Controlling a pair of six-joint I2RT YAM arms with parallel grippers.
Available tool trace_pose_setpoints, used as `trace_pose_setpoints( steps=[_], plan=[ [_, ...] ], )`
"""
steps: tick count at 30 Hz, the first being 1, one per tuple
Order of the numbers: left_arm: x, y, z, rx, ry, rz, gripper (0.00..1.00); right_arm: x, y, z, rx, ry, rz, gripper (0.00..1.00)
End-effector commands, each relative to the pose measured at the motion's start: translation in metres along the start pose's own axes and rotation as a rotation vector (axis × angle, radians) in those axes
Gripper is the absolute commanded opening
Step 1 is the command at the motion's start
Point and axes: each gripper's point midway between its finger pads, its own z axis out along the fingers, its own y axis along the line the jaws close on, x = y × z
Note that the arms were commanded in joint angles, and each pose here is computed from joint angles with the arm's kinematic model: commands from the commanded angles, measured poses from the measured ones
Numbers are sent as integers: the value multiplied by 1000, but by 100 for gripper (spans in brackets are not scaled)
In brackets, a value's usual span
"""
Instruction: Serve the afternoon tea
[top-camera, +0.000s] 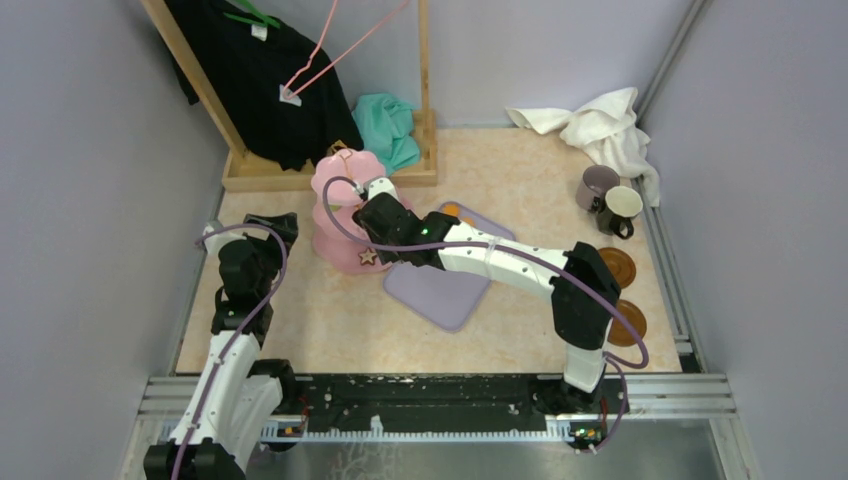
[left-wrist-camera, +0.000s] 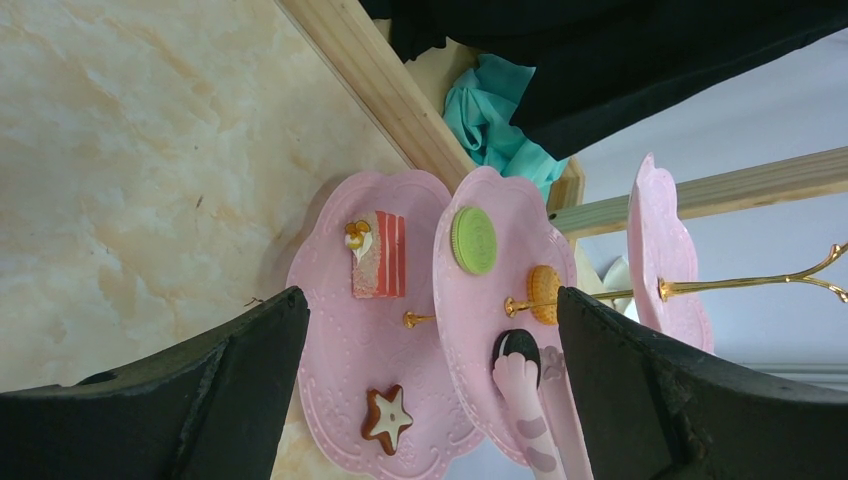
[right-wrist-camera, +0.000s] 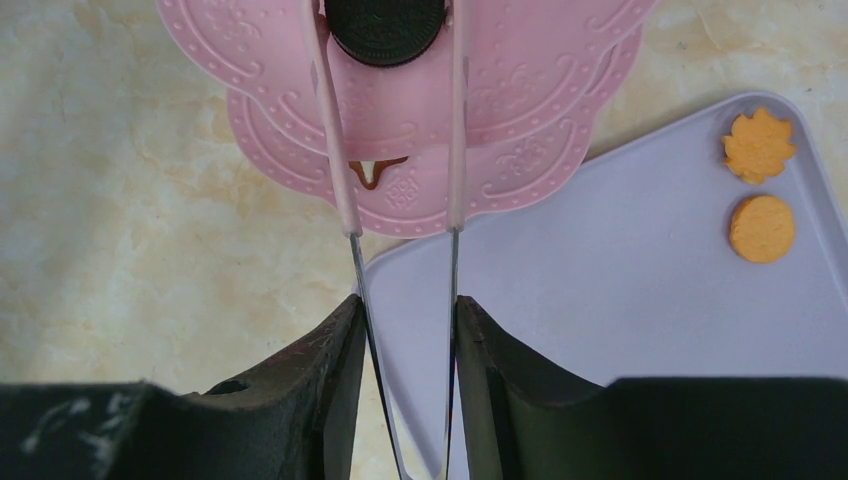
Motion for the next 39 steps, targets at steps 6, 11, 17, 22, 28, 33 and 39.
trace_pose_setpoints(
  steps=[6, 11, 17, 22, 28, 33, 39],
  plan=[
    [-5, -4, 1, 17, -20, -13, 98, -45, 6, -22, -42, -132, 49, 37],
    [-5, -4, 1, 17, -20, -11, 98, -49, 6, -27, -48, -146, 53, 37],
    [-5, -5, 1, 17, -19, -12, 98, -50, 6, -29, -50, -147, 53, 38],
    [-5, -5, 1, 16, -20, -12, 98, -49, 5, -31, -52, -151, 54, 38],
    [-6, -5, 1, 17, -19, -12, 98, -50, 5, -33, -58, -156, 55, 39],
    [-6, -5, 2, 17, -19, -10, 98, -52, 4, -36, -58, -164, 58, 39],
    [-6, -5, 2, 14, -21, -8, 98, -55, 3, -41, -62, -178, 61, 39]
  ],
)
